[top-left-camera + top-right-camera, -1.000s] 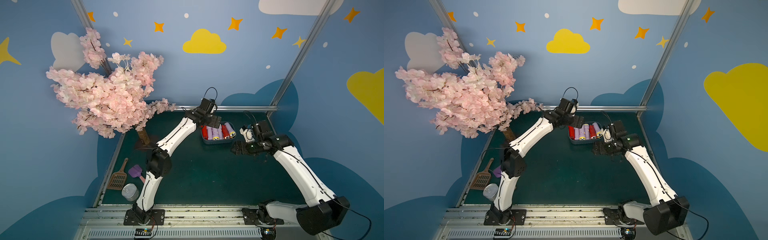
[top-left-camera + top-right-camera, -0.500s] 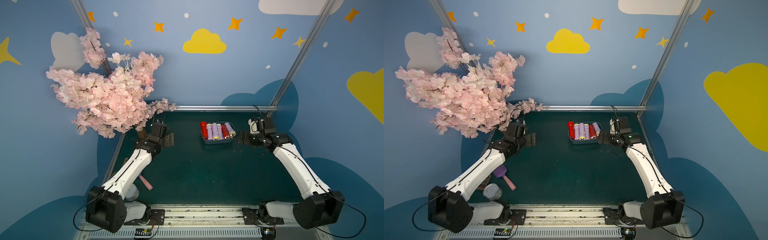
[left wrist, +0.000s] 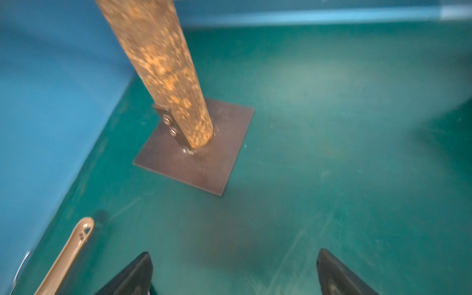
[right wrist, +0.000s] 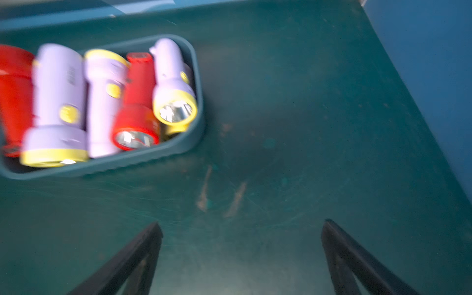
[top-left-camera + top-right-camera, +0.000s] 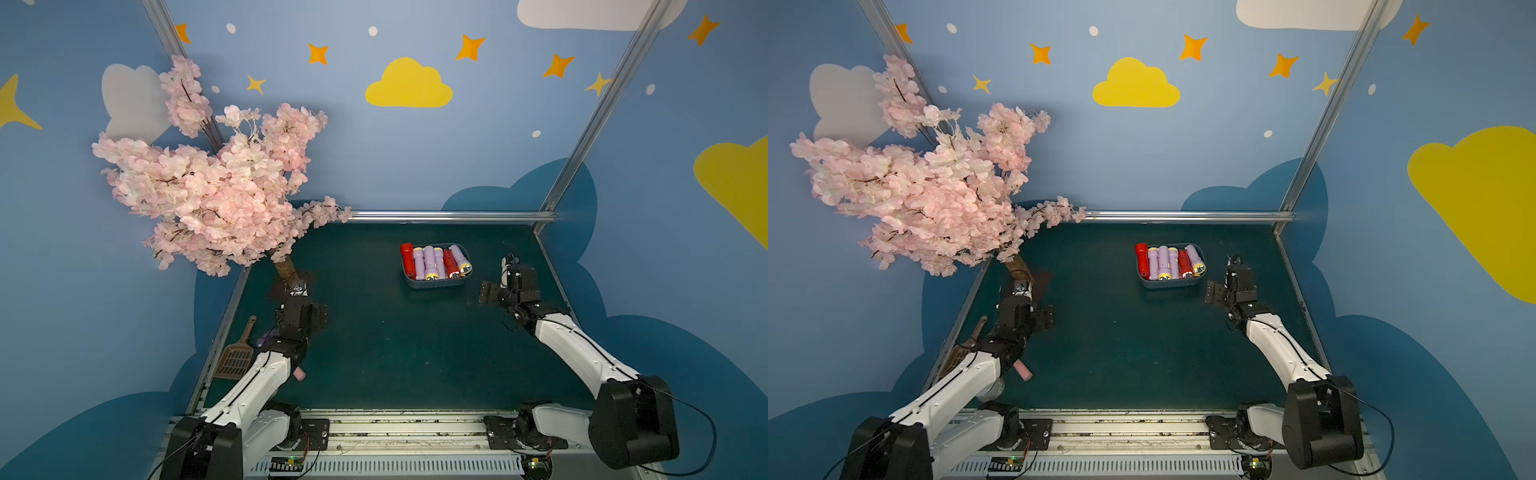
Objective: Put the flashlights into the storage boxes
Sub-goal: Reset both arms
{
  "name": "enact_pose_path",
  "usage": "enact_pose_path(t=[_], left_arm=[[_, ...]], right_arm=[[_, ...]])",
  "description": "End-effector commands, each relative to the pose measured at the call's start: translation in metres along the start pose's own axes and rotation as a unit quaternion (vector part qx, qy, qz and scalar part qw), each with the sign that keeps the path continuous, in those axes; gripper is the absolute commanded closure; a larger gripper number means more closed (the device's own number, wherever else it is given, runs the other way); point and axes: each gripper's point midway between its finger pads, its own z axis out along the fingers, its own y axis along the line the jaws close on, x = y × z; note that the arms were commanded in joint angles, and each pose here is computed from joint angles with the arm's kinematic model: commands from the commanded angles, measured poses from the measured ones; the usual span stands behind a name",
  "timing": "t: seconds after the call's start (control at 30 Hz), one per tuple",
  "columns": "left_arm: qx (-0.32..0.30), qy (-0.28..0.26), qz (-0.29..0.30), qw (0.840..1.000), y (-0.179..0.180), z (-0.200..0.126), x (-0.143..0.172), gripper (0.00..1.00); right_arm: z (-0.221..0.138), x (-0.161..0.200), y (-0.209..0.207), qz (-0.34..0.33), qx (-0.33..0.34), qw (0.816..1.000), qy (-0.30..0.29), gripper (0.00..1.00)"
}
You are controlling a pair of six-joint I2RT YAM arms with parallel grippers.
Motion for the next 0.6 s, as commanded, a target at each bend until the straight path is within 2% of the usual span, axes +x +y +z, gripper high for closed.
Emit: enact_pose_path(t=[0.0, 0.1, 0.2, 0.3, 0.5, 0.57], left_arm=[[0.017, -0.085, -0.014, 0.996, -0.001, 0.002, -0.038, 0.01], [0.038, -0.081, -0.024, 0.996, -0.007, 0.014, -0.040, 0.01], [0.059, -0.075, -0.022, 0.995, -0.016, 0.027, -0.037, 0.01], [0.059, -0.066, -0.015, 0.996, -0.019, 0.042, -0.027, 0.01], [0.083, -0.077, 0.047, 0.992, -0.034, 0.066, -0.038, 0.01], [0.085, -0.082, 0.036, 0.992, -0.030, 0.075, -0.034, 0.01]], right_arm=[[-0.004, -0.038, -0.014, -0.003, 0.038, 0.995, -0.089, 0.03], [0.000, -0.038, -0.022, 0.005, 0.051, 0.993, -0.107, 0.02], [0.009, -0.022, -0.023, -0.002, 0.041, 0.993, -0.107, 0.02], [0.014, -0.013, -0.026, -0.007, 0.034, 0.992, -0.121, 0.02], [0.029, 0.008, -0.048, -0.001, 0.048, 0.990, -0.136, 0.02], [0.032, 0.006, -0.054, 0.006, 0.045, 0.987, -0.153, 0.02]])
